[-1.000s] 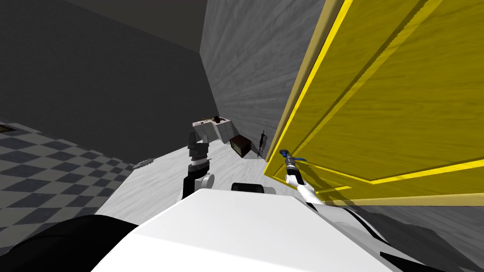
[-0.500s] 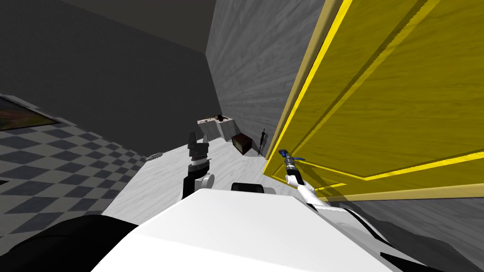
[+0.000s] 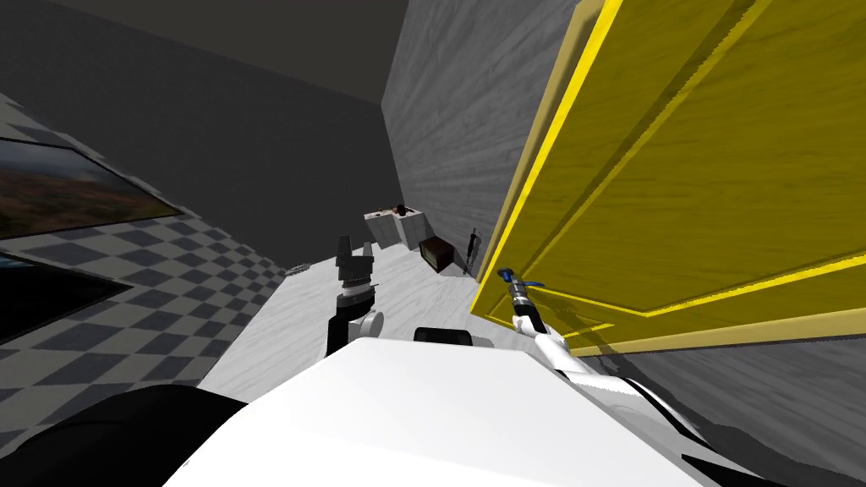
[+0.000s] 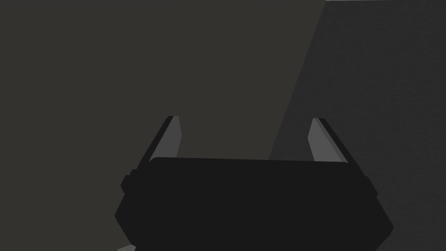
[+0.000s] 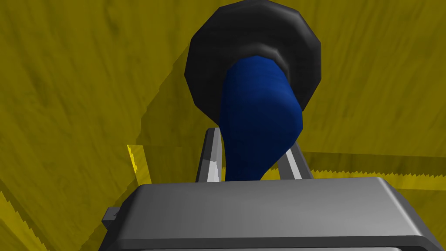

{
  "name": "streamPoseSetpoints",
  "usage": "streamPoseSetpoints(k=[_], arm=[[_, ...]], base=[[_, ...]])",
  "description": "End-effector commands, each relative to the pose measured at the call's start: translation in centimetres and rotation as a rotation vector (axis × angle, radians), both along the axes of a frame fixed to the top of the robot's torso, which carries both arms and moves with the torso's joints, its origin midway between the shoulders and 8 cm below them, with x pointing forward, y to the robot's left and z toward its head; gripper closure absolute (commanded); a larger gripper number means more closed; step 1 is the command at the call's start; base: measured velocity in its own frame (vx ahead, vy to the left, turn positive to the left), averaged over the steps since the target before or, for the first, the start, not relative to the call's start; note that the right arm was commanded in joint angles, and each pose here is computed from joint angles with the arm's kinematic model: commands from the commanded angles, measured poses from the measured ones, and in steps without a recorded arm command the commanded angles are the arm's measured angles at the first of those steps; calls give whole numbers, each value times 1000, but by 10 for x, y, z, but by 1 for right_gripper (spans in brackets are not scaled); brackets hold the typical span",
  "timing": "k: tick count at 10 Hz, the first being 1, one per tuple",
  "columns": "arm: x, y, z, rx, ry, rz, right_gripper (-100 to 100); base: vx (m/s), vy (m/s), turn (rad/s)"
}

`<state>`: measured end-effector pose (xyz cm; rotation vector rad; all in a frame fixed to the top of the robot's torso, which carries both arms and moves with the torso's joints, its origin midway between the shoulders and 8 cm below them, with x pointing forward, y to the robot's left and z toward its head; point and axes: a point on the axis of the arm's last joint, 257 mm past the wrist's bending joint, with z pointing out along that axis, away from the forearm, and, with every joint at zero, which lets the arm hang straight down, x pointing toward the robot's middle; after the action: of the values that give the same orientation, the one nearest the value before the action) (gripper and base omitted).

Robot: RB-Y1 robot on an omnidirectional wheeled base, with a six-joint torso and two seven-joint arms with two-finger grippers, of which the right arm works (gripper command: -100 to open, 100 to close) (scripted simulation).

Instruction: Pull the door open

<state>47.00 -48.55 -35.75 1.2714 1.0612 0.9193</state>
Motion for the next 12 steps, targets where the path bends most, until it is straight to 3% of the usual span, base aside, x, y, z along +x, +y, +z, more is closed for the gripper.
streamPoseSetpoints(k=[1, 4, 12], arm=[[3, 3, 2, -4, -6, 18, 100], [4, 8, 3, 0, -7, 31, 100], [-4, 24, 3, -4, -7, 136, 100]], base=[[-196, -55, 109], [-177, -48, 71], [-206, -44, 93]])
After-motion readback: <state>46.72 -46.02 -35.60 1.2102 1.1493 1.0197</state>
